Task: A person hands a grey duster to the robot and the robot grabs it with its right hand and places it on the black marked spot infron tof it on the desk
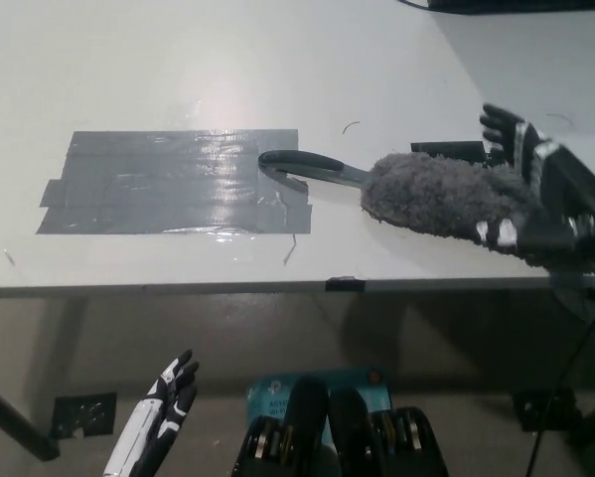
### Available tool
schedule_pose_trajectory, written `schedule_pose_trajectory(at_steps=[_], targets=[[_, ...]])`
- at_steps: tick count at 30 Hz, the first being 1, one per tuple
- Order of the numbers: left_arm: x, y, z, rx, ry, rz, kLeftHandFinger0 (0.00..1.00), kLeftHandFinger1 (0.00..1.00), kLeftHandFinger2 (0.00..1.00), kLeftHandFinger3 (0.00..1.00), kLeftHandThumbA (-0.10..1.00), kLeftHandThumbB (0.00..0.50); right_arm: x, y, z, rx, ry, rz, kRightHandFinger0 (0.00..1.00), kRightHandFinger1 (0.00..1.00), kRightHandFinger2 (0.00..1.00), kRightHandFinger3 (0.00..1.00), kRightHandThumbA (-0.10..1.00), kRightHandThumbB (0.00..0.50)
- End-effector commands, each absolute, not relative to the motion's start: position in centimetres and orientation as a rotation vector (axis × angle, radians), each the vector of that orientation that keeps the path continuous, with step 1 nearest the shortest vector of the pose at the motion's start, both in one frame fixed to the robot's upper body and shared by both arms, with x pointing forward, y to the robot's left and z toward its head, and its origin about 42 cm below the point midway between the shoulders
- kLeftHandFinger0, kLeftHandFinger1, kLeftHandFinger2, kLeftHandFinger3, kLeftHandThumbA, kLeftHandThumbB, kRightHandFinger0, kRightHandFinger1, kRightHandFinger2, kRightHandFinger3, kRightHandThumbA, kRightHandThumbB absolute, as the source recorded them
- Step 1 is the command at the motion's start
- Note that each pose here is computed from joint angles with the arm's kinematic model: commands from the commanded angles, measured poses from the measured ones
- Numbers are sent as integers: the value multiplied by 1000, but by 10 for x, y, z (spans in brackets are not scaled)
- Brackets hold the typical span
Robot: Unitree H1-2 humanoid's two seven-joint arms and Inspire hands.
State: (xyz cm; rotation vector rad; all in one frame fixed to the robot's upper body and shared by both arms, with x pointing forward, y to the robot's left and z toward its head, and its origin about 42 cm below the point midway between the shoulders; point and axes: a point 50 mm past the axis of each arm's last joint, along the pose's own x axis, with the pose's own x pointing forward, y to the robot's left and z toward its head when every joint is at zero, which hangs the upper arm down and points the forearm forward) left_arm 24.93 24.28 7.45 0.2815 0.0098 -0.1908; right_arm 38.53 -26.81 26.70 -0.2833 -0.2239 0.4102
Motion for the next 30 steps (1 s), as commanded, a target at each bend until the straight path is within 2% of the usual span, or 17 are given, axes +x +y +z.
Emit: schedule_pose_trajectory(at_steps=[1, 6, 9, 10, 12, 14, 17, 19, 23, 28, 30], targets=[[238, 249, 76, 292, -39, -210, 1000, 1000, 1000, 1000, 946, 171, 191, -235, 334, -129, -877, 390, 1000, 1000, 1000, 1000, 1000, 492], [225, 249, 68, 281, -20, -212, 1000, 1000, 1000, 1000, 956, 185, 184, -229, 288, -169, -692, 391, 1000, 1000, 1000, 1000, 1000, 500], [219, 247, 66, 285, -2, -215, 1000, 1000, 1000, 1000, 976, 202, 185, -229, 257, -183, -607, 340, 1000, 1000, 1000, 1000, 1000, 497], [213, 246, 63, 281, 4, -219, 1000, 1000, 1000, 1000, 981, 196, 189, -232, 226, -210, -532, 315, 1000, 1000, 1000, 1000, 1000, 457], [206, 246, 58, 274, 16, -222, 1000, 1000, 1000, 1000, 977, 198, 190, -233, 197, -240, -433, 289, 1000, 1000, 1000, 1000, 1000, 427], [200, 245, 55, 270, 22, -223, 1000, 1000, 1000, 1000, 974, 196, 191, -234, 169, -251, -350, 285, 1000, 1000, 1000, 1000, 1000, 418], [193, 243, 52, 271, 28, -220, 1000, 1000, 1000, 1000, 984, 195, 198, -236, 128, -276, -251, 272, 1000, 1000, 1000, 1000, 1000, 434], [188, 245, 50, 280, 33, -216, 1000, 1000, 1000, 1000, 999, 192, 199, -239, 93, -275, -129, 273, 1000, 1000, 1000, 1000, 1000, 478], [191, 244, 51, 277, 37, -208, 1000, 1000, 1000, 1000, 1000, 199, 204, -244, 80, -256, -94, 270, 1000, 1000, 1000, 1000, 1000, 465], [198, 245, 54, 275, 22, -208, 1000, 1000, 1000, 1000, 996, 173, 211, -242, 81, -238, -92, 276, 1000, 1000, 1000, 1000, 1000, 461], [204, 245, 56, 274, 13, -205, 1000, 1000, 1000, 1000, 997, 197, 218, -240, 81, -247, -106, 280, 1000, 1000, 1000, 1000, 1000, 460]])
